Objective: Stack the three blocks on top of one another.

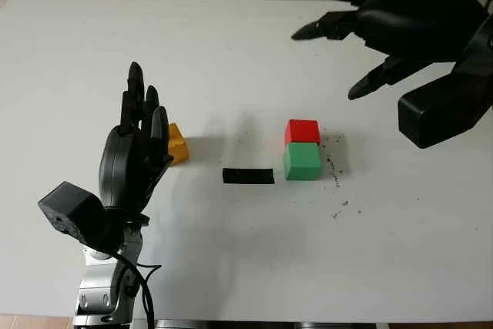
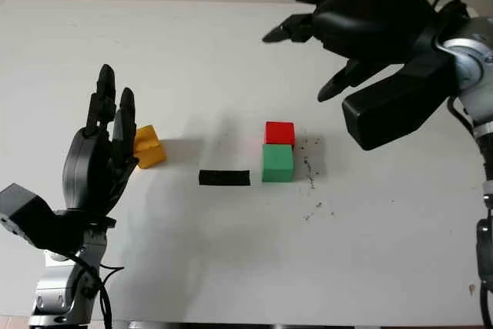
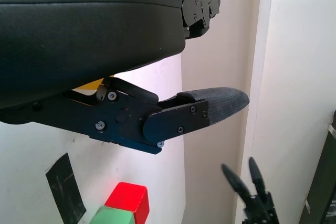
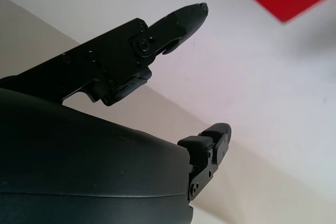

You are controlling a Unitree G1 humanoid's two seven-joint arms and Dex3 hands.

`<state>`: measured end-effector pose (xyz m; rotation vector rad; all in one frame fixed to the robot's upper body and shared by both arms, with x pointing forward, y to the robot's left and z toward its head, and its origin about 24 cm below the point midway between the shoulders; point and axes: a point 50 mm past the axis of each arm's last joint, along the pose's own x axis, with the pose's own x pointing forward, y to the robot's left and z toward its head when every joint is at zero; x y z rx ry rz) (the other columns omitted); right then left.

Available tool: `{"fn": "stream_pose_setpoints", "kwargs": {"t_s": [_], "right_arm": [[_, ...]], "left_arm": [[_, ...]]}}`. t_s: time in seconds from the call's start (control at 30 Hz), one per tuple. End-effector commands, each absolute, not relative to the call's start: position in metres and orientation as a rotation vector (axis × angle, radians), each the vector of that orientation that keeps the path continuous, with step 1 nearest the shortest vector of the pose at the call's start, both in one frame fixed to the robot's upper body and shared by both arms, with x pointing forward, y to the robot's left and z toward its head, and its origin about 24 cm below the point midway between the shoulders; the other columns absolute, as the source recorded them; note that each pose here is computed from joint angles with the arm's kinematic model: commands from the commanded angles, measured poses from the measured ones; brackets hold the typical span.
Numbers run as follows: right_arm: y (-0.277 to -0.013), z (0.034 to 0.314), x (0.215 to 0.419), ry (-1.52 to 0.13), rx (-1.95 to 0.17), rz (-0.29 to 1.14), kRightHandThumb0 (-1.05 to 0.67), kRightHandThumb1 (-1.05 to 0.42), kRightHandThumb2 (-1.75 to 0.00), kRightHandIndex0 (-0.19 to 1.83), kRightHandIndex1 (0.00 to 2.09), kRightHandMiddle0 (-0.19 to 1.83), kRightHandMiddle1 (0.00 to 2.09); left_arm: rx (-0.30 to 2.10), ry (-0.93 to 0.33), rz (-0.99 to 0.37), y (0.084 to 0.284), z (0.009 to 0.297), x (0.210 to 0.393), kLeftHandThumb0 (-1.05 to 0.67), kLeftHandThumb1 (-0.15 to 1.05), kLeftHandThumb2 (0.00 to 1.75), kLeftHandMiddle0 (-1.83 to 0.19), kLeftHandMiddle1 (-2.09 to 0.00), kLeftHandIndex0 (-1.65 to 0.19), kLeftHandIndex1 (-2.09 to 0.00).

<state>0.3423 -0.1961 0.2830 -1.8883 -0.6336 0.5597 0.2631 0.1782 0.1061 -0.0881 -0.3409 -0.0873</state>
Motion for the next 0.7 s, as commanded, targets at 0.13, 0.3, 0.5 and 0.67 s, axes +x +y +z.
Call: {"fn": "stream_pose_setpoints", "kwargs": {"t_s": [0.13, 0.3, 0.5, 0.67], "right_arm": [[-0.191, 0.282, 0.343, -0.681, -2.001, 0.664, -0.49, -0.77, -0.05, 0.08, 0.07, 0.35, 0.18], [-0.185, 0.274, 0.345, -0.753, -2.004, 0.715, -0.52, -0.78, -0.06, 0.05, 0.05, 0.35, 0.17], [-0.181, 0.267, 0.346, -0.796, -2.014, 0.748, -0.52, -0.82, -0.07, 0.01, 0.04, 0.31, 0.14], [-0.180, 0.262, 0.346, -0.829, -1.994, 0.757, -0.52, -0.83, -0.06, 0.00, 0.04, 0.31, 0.13]], "left_arm": [[-0.081, -0.354, -0.091, 0.177, 0.108, 0.264, -0.62, 1.05, 0.62, 0.18, -0.06, 0.18, -0.04], [-0.087, -0.356, -0.095, 0.177, 0.108, 0.266, -0.61, 1.05, 0.63, 0.18, -0.05, 0.19, -0.04], [-0.089, -0.356, -0.093, 0.175, 0.109, 0.267, -0.62, 1.05, 0.64, 0.17, -0.06, 0.18, -0.05], [-0.092, -0.358, -0.096, 0.175, 0.108, 0.267, -0.61, 1.05, 0.64, 0.19, -0.05, 0.19, -0.04]]}}
